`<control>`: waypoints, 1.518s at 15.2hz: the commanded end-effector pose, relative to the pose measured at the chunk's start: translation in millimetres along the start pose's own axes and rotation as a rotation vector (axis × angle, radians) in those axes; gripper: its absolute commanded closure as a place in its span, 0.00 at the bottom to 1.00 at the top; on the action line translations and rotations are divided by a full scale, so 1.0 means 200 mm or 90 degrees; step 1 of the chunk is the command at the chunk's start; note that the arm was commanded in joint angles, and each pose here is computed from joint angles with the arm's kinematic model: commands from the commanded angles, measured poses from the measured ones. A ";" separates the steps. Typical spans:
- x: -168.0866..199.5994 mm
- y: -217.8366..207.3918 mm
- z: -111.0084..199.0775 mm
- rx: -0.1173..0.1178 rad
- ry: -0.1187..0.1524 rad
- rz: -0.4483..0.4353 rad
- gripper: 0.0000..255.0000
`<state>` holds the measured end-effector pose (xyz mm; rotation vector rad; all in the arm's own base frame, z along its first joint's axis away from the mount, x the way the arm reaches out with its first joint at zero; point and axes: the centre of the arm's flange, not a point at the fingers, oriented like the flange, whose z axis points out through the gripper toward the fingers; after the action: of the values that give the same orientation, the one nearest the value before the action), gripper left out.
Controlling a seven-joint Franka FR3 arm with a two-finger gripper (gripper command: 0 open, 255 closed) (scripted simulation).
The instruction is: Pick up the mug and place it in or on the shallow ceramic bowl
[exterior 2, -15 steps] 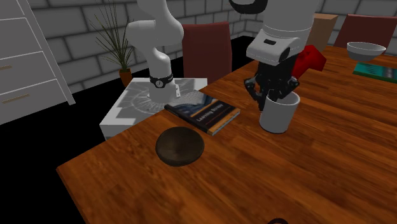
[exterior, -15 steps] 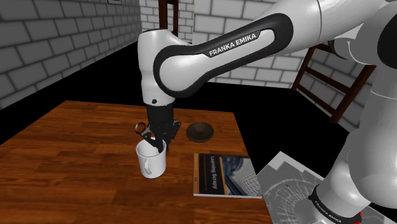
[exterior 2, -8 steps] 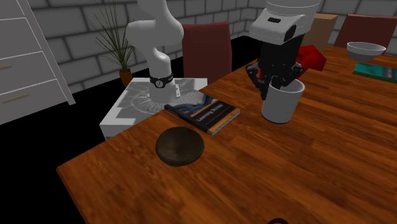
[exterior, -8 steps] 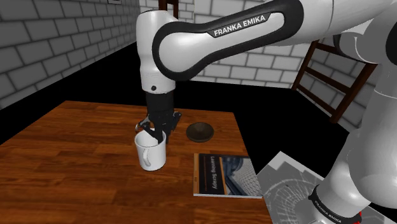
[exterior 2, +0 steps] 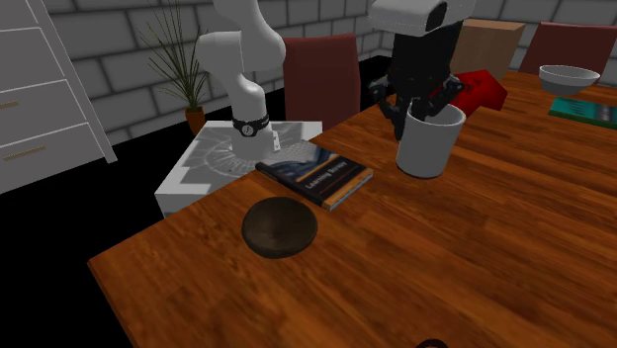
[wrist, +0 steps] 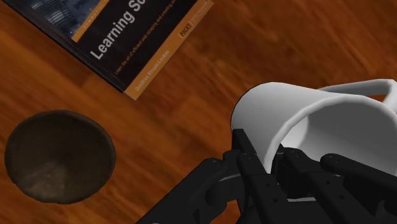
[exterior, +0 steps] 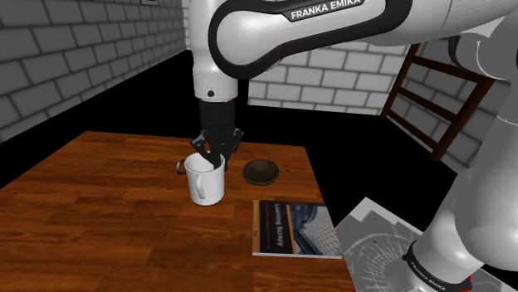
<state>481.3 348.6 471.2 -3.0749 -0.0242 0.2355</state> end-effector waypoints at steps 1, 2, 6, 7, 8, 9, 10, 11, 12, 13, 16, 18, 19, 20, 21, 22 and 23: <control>0.01 0.12 -0.03 0.000 0.000 0.000 1.00; 0.02 0.19 -0.04 0.000 0.000 0.000 1.00; 0.07 0.44 -0.08 0.000 0.000 0.000 1.00; 0.08 0.51 -0.10 0.000 0.000 0.000 1.00; 0.09 0.57 -0.11 0.000 0.000 0.000 1.00; 0.10 0.64 -0.12 0.000 0.000 0.000 1.00; 0.11 0.70 -0.13 0.000 0.000 0.000 1.00; 0.12 0.76 -0.14 0.000 0.000 0.000 1.00; 0.13 0.83 -0.15 0.000 0.000 0.000 1.00; 0.14 0.89 -0.17 0.000 0.000 0.000 1.00; 0.17 1.08 -0.20 0.000 0.000 0.000 1.00; 0.19 1.17 -0.22 0.000 0.000 0.000 1.00; 0.19 1.18 -0.19 0.000 0.000 0.000 1.00; 0.19 1.18 -0.17 0.000 0.000 0.000 1.00; 0.20 1.18 -0.14 0.000 0.000 0.000 1.00; 0.20 1.18 -0.11 0.000 0.000 0.000 1.00; 0.21 1.18 -0.09 0.000 0.000 0.000 1.00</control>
<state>528.1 111.9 474.4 -3.0747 -0.0248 0.2366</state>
